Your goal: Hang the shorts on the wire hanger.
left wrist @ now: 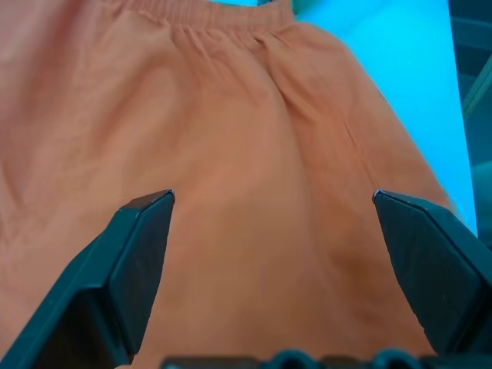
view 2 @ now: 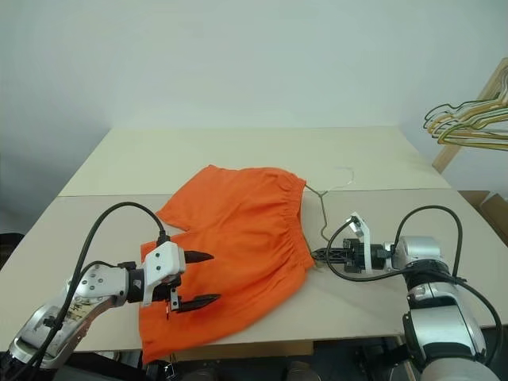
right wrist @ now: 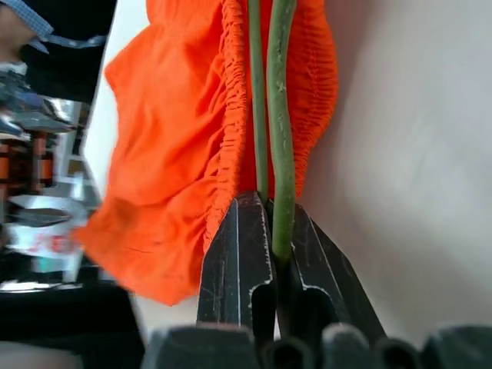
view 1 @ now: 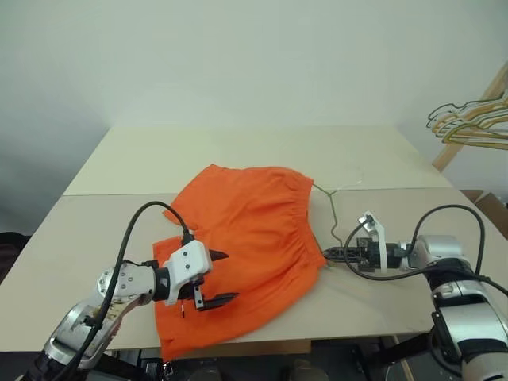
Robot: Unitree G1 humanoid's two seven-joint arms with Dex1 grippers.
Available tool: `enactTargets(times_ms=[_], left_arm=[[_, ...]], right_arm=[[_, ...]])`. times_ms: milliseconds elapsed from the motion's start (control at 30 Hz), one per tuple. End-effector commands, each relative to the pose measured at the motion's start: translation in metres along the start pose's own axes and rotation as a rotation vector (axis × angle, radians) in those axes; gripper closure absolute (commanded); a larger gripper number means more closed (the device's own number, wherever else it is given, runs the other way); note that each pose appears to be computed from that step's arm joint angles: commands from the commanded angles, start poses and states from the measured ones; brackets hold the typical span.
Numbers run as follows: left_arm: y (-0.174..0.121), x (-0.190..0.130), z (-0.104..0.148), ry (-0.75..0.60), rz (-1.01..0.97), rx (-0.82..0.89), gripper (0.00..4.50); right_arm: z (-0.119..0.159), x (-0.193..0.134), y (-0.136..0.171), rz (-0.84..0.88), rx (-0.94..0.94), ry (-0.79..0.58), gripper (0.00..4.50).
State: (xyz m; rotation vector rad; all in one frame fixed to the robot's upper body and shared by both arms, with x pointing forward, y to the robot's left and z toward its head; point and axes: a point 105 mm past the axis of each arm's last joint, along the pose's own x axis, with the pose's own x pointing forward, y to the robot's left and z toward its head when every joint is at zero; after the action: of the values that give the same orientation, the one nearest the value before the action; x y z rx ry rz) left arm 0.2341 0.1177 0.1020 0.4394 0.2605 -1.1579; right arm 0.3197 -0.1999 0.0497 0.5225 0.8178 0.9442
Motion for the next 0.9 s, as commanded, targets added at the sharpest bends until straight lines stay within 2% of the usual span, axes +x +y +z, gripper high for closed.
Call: enactTargets(times_ms=[33,167,300,467,600,667,800,900], left_arm=[[0.017,-0.002,0.031,-0.107,0.039,0.066,0.02],[0.052,-0.008,0.076,-0.235,0.126,0.149,0.02],[0.102,-0.022,0.114,-0.273,0.23,0.288,0.02],[0.146,-0.026,0.162,-0.288,0.193,0.426,0.02],[0.17,-0.018,0.163,-0.092,0.083,0.597,0.02],[0.178,-0.015,0.163,-0.035,0.056,0.648,0.02],[0.172,-0.018,0.154,0.058,-0.133,0.632,0.02],[0.166,-0.019,0.145,0.094,-0.216,0.649,0.02]], right_arm=[[0.027,0.003,0.017,-0.035,-0.272,-0.064,4.5],[0.041,0.007,0.034,-0.079,-0.496,-0.061,4.5],[0.053,0.011,0.052,-0.079,-0.65,-0.067,4.5],[0.057,0.019,0.067,-0.063,-0.736,-0.041,4.5],[0.054,0.025,0.078,-0.051,-0.842,-0.002,4.5],[0.051,0.029,0.08,-0.056,-0.894,0.018,4.5],[0.045,0.037,0.075,-0.14,-0.984,0.09,4.5],[0.043,0.043,0.081,-0.124,-1.016,0.076,4.5]])
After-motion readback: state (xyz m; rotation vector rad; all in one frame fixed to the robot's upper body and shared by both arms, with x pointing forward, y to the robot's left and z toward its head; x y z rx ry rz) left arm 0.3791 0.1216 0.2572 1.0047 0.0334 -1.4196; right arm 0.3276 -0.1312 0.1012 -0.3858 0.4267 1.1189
